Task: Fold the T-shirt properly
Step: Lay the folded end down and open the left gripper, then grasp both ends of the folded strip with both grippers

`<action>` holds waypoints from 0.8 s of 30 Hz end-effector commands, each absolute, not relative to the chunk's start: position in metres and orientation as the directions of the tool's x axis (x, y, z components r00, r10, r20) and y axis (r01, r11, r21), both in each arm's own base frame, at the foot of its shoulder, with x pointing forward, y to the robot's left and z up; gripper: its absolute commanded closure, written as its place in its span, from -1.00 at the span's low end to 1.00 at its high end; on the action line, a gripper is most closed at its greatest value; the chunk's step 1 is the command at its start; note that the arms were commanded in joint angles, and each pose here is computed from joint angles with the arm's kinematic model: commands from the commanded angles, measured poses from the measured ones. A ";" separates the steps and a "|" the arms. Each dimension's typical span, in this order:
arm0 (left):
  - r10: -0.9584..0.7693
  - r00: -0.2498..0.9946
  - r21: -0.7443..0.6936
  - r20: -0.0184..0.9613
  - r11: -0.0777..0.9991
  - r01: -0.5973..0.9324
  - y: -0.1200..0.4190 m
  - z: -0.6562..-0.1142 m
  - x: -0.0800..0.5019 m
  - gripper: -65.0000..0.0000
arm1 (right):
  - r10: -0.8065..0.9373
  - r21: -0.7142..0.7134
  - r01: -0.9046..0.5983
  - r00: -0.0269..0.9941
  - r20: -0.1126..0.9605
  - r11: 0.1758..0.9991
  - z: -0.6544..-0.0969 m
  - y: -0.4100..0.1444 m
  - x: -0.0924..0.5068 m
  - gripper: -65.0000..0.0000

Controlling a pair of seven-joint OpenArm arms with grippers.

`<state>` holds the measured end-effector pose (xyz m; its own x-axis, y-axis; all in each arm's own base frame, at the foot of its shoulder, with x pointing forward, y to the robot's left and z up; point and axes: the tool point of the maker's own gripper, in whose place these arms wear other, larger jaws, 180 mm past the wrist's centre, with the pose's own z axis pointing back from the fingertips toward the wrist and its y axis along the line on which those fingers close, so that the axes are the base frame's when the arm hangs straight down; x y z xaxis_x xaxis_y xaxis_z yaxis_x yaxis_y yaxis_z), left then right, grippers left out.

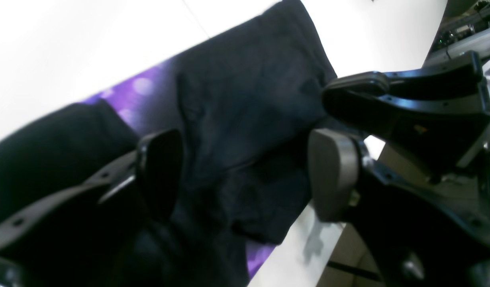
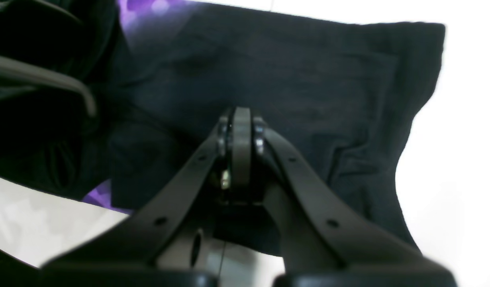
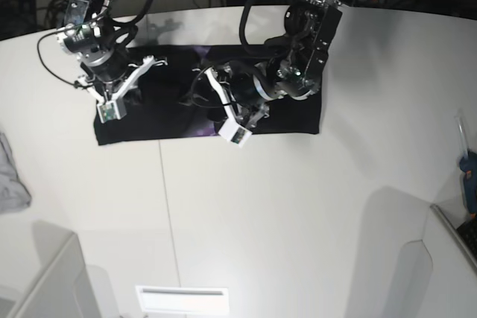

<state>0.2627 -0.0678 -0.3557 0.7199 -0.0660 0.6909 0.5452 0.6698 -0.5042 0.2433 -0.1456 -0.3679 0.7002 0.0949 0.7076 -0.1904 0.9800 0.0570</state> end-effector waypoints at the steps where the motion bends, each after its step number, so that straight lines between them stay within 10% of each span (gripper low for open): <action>1: -0.024 0.679 -0.483 0.734 0.684 0.547 -0.052 -0.338 0.272 -0.12 | 0.062 0.045 -0.144 0.658 0.751 0.989 -0.353 -0.158 0.254 1.00; 5: 0.044 0.639 -0.404 0.768 0.808 0.430 0.031 -0.329 0.279 1.00 | 0.001 0.040 -0.042 0.708 0.706 0.998 -0.353 -0.191 0.255 1.00; 13: 0.149 0.652 -0.252 0.743 0.965 0.066 0.197 -0.350 0.251 1.00 | -0.066 0.106 -0.003 0.766 0.640 0.994 -0.335 -0.235 0.265 -0.21; 24: 0.131 0.680 -0.200 0.721 0.979 0.024 0.246 -0.366 0.221 1.00 | -0.171 0.276 0.033 0.852 0.495 0.961 -0.383 -0.244 0.274 -0.26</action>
